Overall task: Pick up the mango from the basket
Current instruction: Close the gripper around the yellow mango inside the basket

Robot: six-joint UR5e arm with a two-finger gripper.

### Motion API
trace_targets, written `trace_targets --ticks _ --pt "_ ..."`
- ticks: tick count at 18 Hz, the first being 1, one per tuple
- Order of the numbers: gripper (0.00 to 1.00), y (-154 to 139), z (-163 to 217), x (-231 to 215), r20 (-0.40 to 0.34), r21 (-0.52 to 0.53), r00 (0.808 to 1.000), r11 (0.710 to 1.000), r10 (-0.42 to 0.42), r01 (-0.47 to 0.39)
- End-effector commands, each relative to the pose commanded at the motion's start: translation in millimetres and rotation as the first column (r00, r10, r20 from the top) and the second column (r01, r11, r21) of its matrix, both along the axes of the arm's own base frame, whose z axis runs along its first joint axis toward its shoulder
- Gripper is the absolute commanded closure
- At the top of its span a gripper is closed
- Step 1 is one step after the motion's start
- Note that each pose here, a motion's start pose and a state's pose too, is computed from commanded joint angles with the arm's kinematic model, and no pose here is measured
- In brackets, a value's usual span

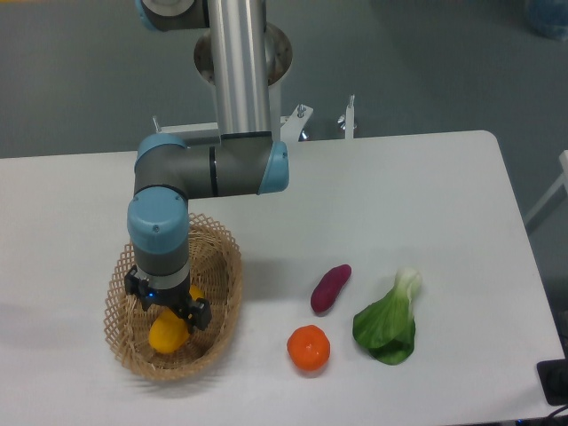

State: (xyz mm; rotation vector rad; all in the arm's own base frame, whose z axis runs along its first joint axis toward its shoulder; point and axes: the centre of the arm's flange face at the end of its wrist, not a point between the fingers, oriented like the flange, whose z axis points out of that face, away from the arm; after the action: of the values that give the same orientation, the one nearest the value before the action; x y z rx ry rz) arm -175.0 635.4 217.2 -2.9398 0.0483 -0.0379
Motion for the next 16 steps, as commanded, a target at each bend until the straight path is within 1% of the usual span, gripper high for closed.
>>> trace_targets --ticks 1,3,5,6,7,8,14,16 --pt "0.14 0 0 0 -0.001 -0.001 1.000 1.000 0.000 0.000" --pt "0.24 -1 0 -1 -0.018 -0.010 1.000 1.000 0.005 -0.005" --pt "0.28 0 0 1 -0.020 -0.011 1.000 1.000 0.001 -0.001" --pt "0.32 0 1 1 -0.021 -0.008 1.000 1.000 0.001 -0.001" --pt "0.35 0 2 1 -0.022 -0.007 1.000 1.000 0.001 -0.001" --pt "0.40 0 3 1 -0.022 -0.007 1.000 1.000 0.001 -0.001" --pt "0.47 0 15 -1 -0.031 0.011 1.000 1.000 0.001 -0.001" --pt "0.48 1 22 0 -0.035 0.023 0.999 1.000 -0.001 0.001"
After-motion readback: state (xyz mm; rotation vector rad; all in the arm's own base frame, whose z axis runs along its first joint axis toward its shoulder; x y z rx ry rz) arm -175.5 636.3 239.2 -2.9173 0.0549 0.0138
